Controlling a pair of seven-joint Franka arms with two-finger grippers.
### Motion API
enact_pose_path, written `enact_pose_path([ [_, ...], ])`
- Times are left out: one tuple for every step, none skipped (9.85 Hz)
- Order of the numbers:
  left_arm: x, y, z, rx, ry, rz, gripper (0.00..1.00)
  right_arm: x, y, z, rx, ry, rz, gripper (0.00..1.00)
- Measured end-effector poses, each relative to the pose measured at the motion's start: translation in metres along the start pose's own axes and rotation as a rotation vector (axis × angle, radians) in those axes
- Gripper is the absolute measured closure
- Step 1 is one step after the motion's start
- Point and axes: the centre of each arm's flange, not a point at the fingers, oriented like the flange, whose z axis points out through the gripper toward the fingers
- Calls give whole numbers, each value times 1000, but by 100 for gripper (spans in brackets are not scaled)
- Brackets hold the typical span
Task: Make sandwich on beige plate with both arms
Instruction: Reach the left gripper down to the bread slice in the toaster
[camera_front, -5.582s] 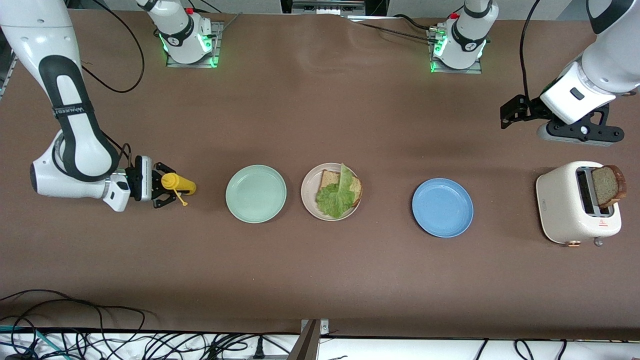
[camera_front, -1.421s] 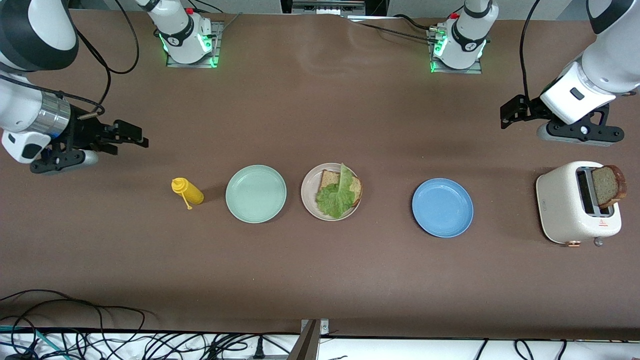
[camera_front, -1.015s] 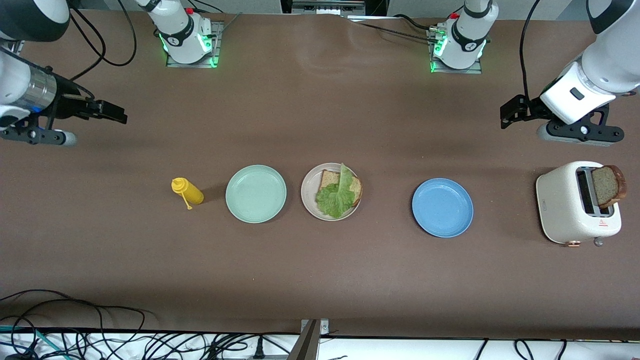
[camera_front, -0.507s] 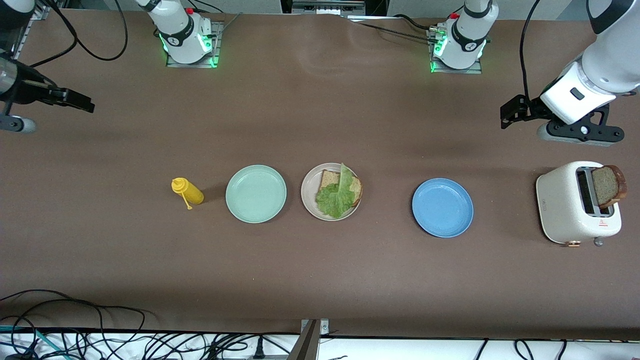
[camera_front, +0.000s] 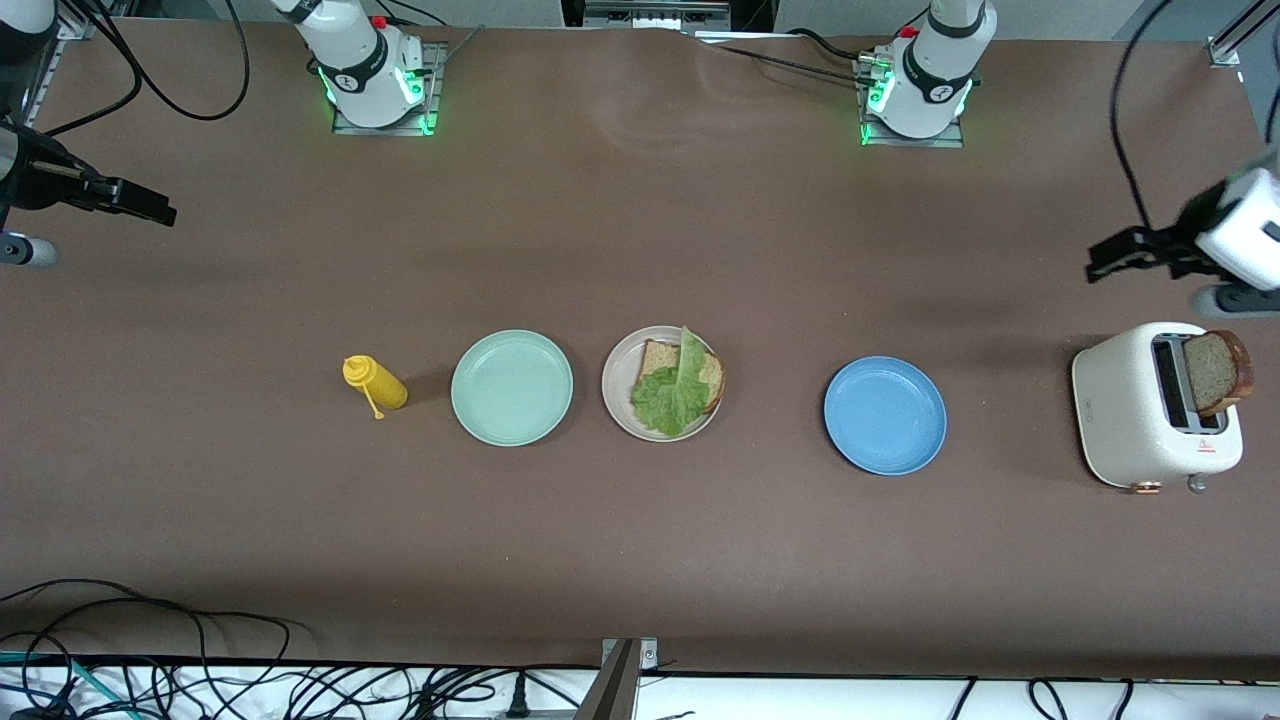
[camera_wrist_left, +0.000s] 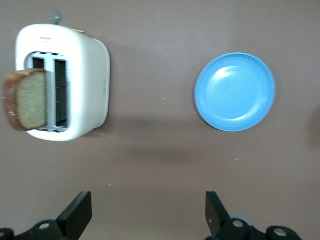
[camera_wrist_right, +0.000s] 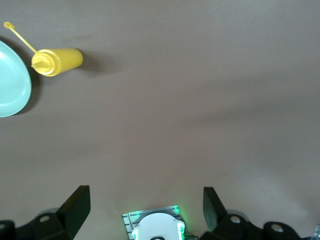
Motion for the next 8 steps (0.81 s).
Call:
enact_pose_path([
  [9,-26,11,10,-4,-1,0,1,1,-1,-8,9,1,0],
  [19,-56,23,4,9,8,0,1,3,-3,-11,17,3,0],
  [30,-89,38,0,32,27,0,2,4,-5,-11,21,6,0],
  [39,-116,54,-1,55,61,0,2,4,-5,-10,21,7,0],
  [48,-142,76,-4,65,87,0,2,5,-5,-10,25,8,0],
  [57,-164,104,-10,67,87,0,4,5,-6,-8,38,9,0],
  [65,-182,129,-15,72,78,0,5,5,-8,-7,50,10,0],
  [74,-190,150,-19,78,77,0,5,6,-9,-6,55,12,0],
])
